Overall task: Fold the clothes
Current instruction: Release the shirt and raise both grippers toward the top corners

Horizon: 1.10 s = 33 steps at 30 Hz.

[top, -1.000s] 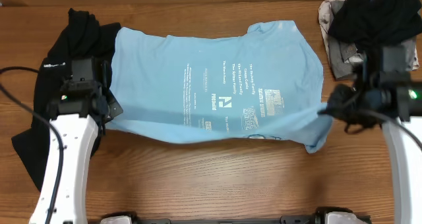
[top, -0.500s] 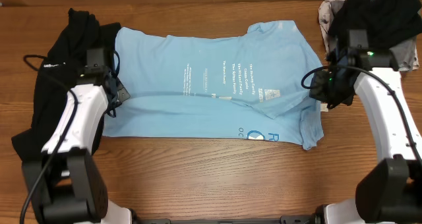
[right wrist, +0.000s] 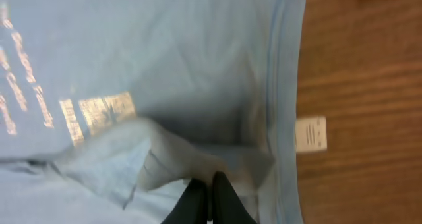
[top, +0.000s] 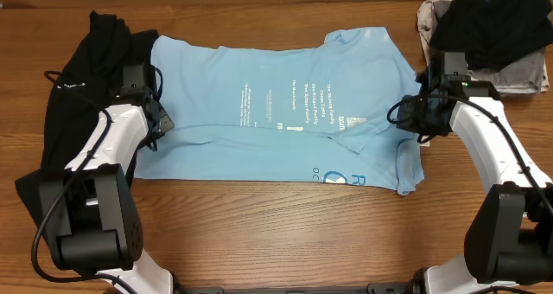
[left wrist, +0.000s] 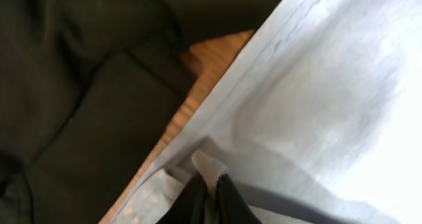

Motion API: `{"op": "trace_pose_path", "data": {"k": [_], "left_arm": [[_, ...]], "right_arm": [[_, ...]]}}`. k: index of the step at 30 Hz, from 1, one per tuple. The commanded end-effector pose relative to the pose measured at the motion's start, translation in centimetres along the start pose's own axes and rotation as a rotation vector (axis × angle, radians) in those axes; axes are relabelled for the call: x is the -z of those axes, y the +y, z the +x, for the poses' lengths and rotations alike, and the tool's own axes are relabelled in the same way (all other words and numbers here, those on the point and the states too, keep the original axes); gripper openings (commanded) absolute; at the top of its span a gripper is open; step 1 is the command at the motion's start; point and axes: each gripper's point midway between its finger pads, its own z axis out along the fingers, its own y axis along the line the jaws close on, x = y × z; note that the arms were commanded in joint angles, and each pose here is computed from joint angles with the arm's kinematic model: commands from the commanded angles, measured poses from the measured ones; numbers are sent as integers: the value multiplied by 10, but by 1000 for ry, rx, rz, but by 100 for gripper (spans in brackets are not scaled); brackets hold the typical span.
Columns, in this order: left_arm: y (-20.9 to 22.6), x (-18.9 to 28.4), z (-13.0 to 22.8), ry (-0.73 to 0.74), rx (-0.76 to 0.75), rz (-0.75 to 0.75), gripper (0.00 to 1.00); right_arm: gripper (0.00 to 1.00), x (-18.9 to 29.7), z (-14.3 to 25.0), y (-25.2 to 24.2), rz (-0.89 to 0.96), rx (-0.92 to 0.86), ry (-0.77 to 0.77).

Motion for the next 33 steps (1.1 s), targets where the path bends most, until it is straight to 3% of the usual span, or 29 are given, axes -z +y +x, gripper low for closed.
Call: {"op": "trace_pose_path", "data": {"k": [1,2,3,4,6,7,10,11,14,18,22,25,29,33], "left_arm": [[4,-5,-5,-21,26,-19,12],[2,-5,-7,-30,29,-14,15],[1,-4,-9,-39,32,-9,28],[1,-4,-10,-41,33,-7,34],[0,-4,-11,-45,26,-4,56],[-2,-3,-12,-44,6,4,66],[-6,5,-16,-30,-80,27,95],[-7,12,-18,-17,-102,30,100],[-13,47,-34,15,-136,62,100],[-46,115,-66,-7,-269,266,100],[-67,191,-109,-149,-287,433,100],[-80,221,-139,-285,-325,498,100],[-97,213,-160,-349,-376,518,100],[-120,158,-170,-315,-411,502,100]], "right_arm": [[5,0,-10,1,-6,9,-42],[6,0,-13,1,-8,9,-54],[15,0,-15,2,-10,10,-63],[23,1,-15,2,-10,10,-63],[57,1,-14,2,-10,9,-59],[65,1,-14,2,-9,9,-58],[74,9,-17,3,-11,9,-59],[75,15,-19,5,-17,10,-59],[77,46,-31,14,-44,19,-75],[82,108,-51,33,-110,94,-118],[88,167,-72,46,-149,119,-214],[88,188,-82,50,-156,137,-272],[88,191,-83,54,-182,140,-275],[88,184,-82,56,-194,140,-253]]}}
